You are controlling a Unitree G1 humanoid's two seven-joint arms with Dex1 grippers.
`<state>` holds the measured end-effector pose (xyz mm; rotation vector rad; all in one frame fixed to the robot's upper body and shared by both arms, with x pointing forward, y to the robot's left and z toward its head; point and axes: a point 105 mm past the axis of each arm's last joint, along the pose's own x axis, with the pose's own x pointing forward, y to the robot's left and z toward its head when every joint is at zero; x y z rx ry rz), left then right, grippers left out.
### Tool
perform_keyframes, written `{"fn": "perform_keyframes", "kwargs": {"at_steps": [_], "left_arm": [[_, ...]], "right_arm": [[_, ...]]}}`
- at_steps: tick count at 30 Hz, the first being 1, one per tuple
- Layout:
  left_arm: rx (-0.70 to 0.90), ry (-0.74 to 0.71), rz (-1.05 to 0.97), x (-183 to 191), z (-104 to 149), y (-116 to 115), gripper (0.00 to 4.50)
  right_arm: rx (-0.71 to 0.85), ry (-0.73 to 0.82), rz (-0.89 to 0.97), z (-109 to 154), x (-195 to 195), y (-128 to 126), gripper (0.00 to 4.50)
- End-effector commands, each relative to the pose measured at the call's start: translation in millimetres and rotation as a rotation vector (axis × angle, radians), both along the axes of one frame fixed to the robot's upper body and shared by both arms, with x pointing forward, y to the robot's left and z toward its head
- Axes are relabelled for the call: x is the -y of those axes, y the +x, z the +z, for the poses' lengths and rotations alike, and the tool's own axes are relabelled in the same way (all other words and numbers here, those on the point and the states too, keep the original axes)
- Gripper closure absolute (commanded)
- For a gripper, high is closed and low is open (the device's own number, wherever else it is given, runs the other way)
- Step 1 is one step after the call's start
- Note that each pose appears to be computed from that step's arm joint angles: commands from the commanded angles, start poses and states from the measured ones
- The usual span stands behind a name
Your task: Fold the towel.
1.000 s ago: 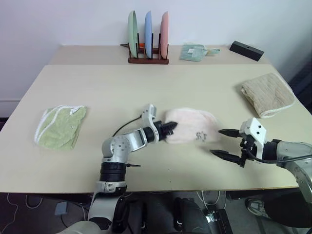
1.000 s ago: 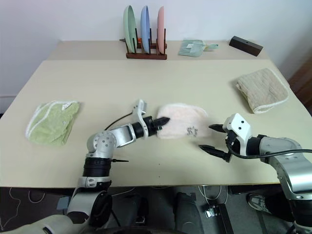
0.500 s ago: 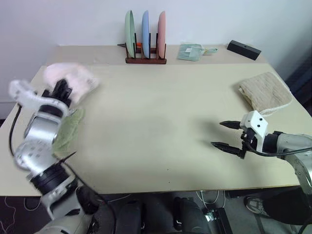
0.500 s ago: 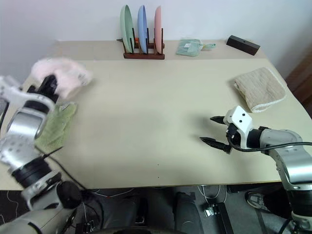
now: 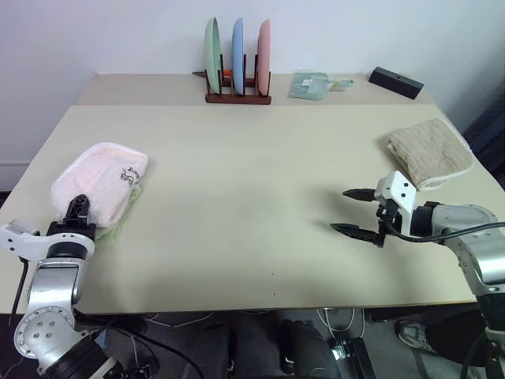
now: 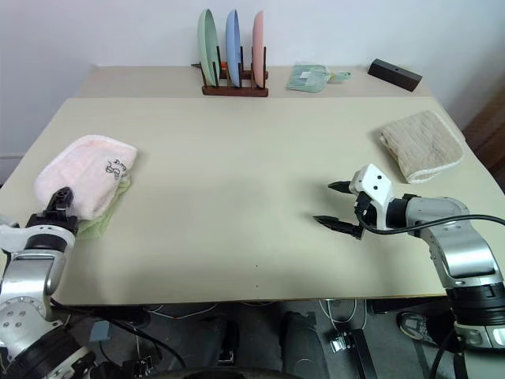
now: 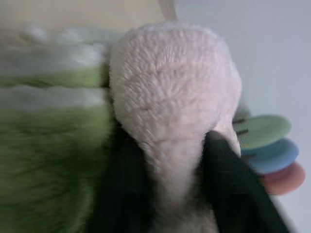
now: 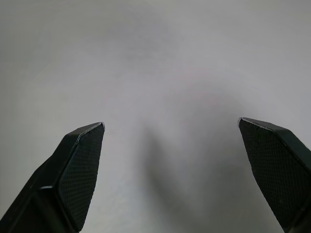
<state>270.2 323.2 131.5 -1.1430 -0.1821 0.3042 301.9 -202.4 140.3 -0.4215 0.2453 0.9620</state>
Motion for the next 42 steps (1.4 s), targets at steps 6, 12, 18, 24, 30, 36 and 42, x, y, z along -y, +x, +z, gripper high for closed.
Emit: {"fn": "perform_keyframes", "kwargs": {"at_steps": [6, 12, 18, 24, 30, 36, 42], "left_arm": [[0.075, 0.013, -0.1, 9.0, 14.7, -7.4, 0.09], [-0.054, 0.15, -0.425, 57.9, -12.5, -42.4, 0.09], [-0.025, 0.32, -0.601, 96.6, -1.6, -42.4, 0.09], [0.058, 0.991, -0.669, 131.6, 35.6, 13.5, 0.09], [0.148, 1.24, -0.709, 144.0, 48.6, 40.8, 0.09], [0.132, 1.321, -0.764, 141.2, 33.4, 50.9, 0.09], [0.171, 1.291, -0.8, 152.0, 29.1, 53.7, 0.09]], "right_arm": [[0.043, 0.004, 0.008, 11.3, -8.5, 0.3, 0.0], [0.054, -0.001, -0.022, 14.0, -2.0, 1.9, 0.0], [0.047, 0.0, -0.031, 12.8, 4.7, 3.2, 0.0], [0.07, 0.006, -0.065, 12.6, 7.5, 14.0, 0.0], [0.148, 0.028, -0.215, 10.7, 28.9, 30.2, 0.0], [0.143, 0.084, -0.248, 11.5, 39.7, 20.2, 0.0], [0.112, 0.118, -0.263, 6.8, 43.3, 10.1, 0.0]]}}
